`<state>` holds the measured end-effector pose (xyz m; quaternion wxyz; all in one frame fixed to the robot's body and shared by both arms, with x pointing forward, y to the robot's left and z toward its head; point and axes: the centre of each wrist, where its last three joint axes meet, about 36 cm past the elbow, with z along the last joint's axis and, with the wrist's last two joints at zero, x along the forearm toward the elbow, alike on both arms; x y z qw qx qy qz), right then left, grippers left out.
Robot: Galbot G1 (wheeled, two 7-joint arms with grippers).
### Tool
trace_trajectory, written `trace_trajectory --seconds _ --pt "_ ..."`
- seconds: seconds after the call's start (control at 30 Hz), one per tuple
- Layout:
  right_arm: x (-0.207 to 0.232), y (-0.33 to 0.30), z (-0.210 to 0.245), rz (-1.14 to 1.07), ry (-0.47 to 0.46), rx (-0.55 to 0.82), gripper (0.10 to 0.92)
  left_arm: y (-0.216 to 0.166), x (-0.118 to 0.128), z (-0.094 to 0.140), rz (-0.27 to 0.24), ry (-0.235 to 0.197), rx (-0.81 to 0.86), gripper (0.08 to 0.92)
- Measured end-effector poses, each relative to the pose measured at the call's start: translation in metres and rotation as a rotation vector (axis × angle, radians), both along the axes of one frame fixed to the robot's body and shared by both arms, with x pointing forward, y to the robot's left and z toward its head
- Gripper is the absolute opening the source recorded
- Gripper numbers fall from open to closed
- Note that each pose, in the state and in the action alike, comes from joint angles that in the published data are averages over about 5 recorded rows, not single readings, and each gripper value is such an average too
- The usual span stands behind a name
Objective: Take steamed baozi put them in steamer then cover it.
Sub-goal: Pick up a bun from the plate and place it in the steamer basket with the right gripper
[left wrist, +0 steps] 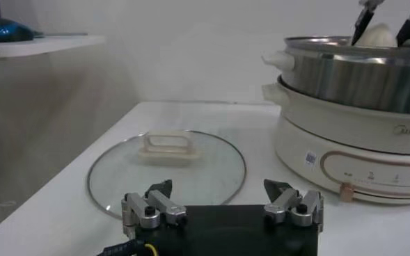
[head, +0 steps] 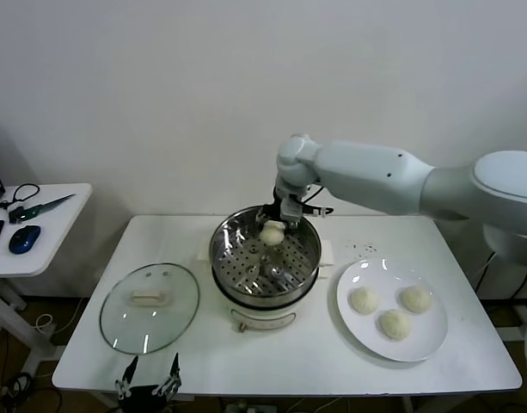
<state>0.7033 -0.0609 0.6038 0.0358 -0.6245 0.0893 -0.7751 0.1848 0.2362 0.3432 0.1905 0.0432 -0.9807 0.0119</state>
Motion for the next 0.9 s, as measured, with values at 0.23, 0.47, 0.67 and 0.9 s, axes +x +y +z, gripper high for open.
trace_trajectory --seconds 0.23,0.47,0.67,0.9 --pt "0.010 0.007 -0.018 -0.006 0.003 0.006 0.660 -0.001 0.001 -0.001 0.004 0.000 0.000 0.823" --pt "0.014 0.009 -0.018 -0.012 0.007 0.024 0.800 -0.001 0.000 -0.001 0.016 0.000 0.002 0.823" --pt "0.016 0.002 0.020 -0.030 0.018 0.046 0.822 -0.004 -0.002 -0.001 0.016 0.002 0.001 0.823" --pt "0.015 -0.047 0.083 -0.220 0.068 0.076 0.823 -0.009 -0.003 0.000 0.006 0.000 0.002 0.823"
